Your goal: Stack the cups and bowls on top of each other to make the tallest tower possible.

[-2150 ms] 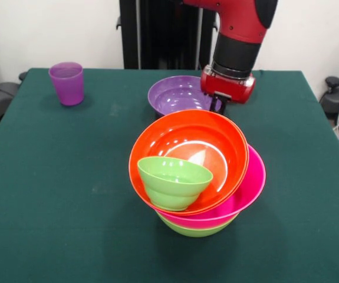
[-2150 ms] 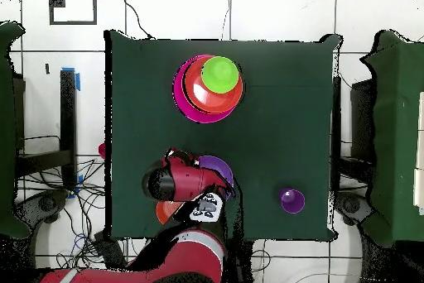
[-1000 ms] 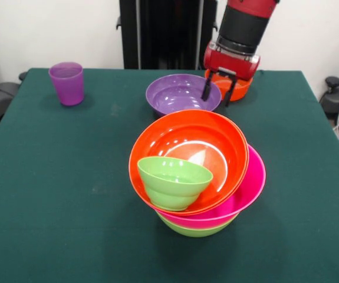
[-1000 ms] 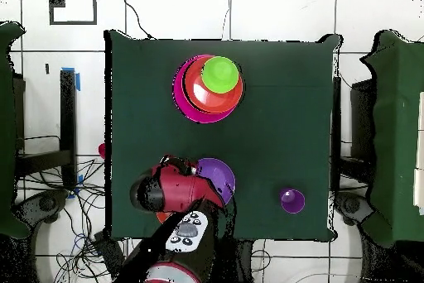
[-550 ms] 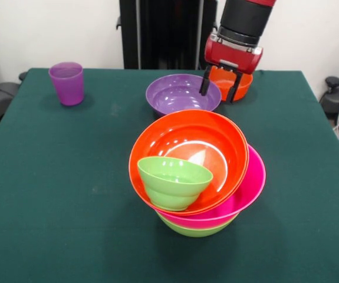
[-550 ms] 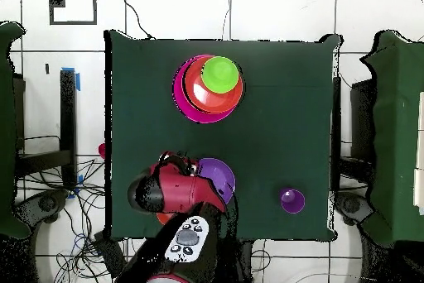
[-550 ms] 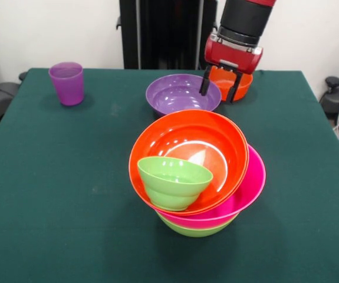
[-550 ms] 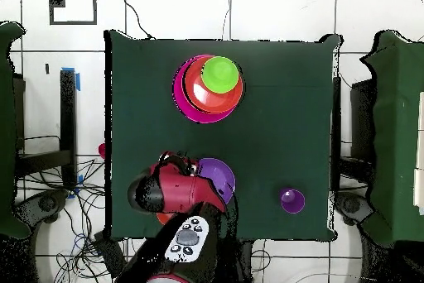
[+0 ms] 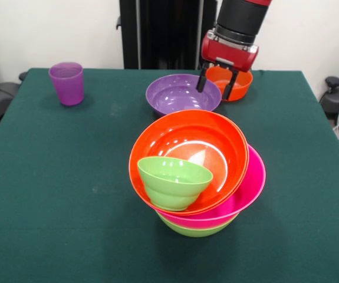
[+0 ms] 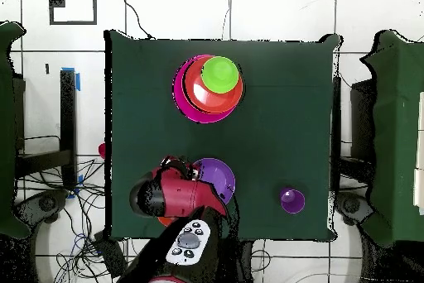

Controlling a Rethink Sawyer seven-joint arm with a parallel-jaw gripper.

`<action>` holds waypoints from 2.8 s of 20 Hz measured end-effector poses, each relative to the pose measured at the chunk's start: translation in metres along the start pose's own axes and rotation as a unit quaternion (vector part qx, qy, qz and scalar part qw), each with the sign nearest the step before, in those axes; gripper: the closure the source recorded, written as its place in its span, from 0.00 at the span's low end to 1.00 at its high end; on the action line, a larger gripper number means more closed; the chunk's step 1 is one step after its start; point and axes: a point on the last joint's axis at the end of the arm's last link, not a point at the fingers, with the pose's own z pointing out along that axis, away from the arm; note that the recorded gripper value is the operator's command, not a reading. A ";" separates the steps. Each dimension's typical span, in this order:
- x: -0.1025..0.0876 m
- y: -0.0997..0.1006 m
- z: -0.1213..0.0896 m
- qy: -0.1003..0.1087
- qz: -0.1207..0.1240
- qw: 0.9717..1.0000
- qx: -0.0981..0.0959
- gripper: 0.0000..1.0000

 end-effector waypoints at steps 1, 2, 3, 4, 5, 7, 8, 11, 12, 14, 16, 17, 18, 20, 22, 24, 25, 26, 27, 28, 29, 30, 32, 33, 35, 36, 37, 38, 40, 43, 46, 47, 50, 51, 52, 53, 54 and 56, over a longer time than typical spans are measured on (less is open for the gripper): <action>0.005 -0.002 -0.001 0.004 -0.001 1.000 0.003 0.00; 0.008 -0.003 -0.002 0.005 -0.002 1.000 0.004 0.00; 0.012 -0.003 -0.003 0.006 -0.003 1.000 0.006 0.00; 0.015 -0.004 -0.005 0.007 -0.005 1.000 0.006 0.00; 0.018 -0.004 -0.008 0.008 -0.006 1.000 0.007 0.00; 0.024 -0.004 -0.014 0.009 -0.008 1.000 0.007 0.00; 0.028 -0.004 -0.019 0.009 -0.009 1.000 0.007 0.00; 0.041 -0.004 -0.038 0.007 -0.013 1.000 0.004 0.00; 0.044 -0.003 -0.042 0.006 -0.014 1.000 0.003 0.00; 0.050 -0.002 -0.054 0.002 -0.018 1.000 0.001 0.00; 0.056 -0.001 -0.066 -0.002 -0.020 1.000 -0.003 0.00; 0.058 0.000 -0.070 -0.003 -0.020 1.000 -0.004 0.00; 0.061 0.000 -0.075 -0.004 -0.021 1.000 -0.007 0.00; 0.067 -0.003 -0.085 -0.009 -0.017 1.000 -0.013 1.00; 0.067 -0.004 -0.086 -0.011 -0.015 1.000 -0.014 1.00; 0.067 -0.006 -0.088 -0.020 -0.012 1.000 -0.018 1.00; 0.067 -0.007 -0.089 -0.023 -0.011 0.999 -0.020 1.00; 0.067 -0.007 -0.088 -0.027 -0.011 0.999 -0.021 1.00; 0.067 -0.008 -0.088 -0.031 -0.010 0.999 -0.022 1.00; 0.066 -0.008 -0.088 -0.037 -0.011 0.999 -0.023 1.00; 0.066 -0.007 -0.087 -0.041 -0.011 0.999 -0.025 1.00; 0.065 -0.007 -0.086 -0.051 -0.011 0.998 -0.027 1.00; 0.063 -0.006 -0.085 -0.061 -0.012 0.998 -0.030 1.00; 0.062 -0.006 -0.085 -0.065 -0.012 0.997 -0.031 1.00; 0.061 -0.006 -0.084 -0.072 -0.012 0.997 -0.033 1.00; 0.060 -0.006 -0.082 -0.077 -0.012 0.996 -0.033 1.00; 0.060 -0.006 -0.081 -0.079 -0.012 0.996 -0.033 1.00; 0.060 -0.006 -0.079 -0.081 -0.013 0.996 -0.033 1.00; 0.060 -0.007 -0.076 -0.084 -0.013 0.996 -0.033 1.00; 0.064 -0.008 -0.070 -0.082 -0.016 0.996 -0.030 1.00; 0.068 -0.009 -0.064 -0.076 -0.019 0.997 -0.025 0.00; 0.069 -0.009 -0.063 -0.075 -0.019 0.997 -0.025 0.00; 0.070 -0.013 -0.061 -0.072 -0.020 0.997 -0.023 0.00; 0.070 -0.014 -0.061 -0.071 -0.020 0.997 -0.022 0.00; 0.071 -0.014 -0.061 -0.071 -0.020 0.997 -0.022 0.00; 0.071 -0.014 -0.061 -0.070 -0.020 0.997 -0.021 0.00; 0.072 -0.015 -0.060 -0.070 -0.021 0.997 -0.020 0.00; 0.076 -0.017 -0.057 -0.067 -0.024 0.997 -0.015 0.00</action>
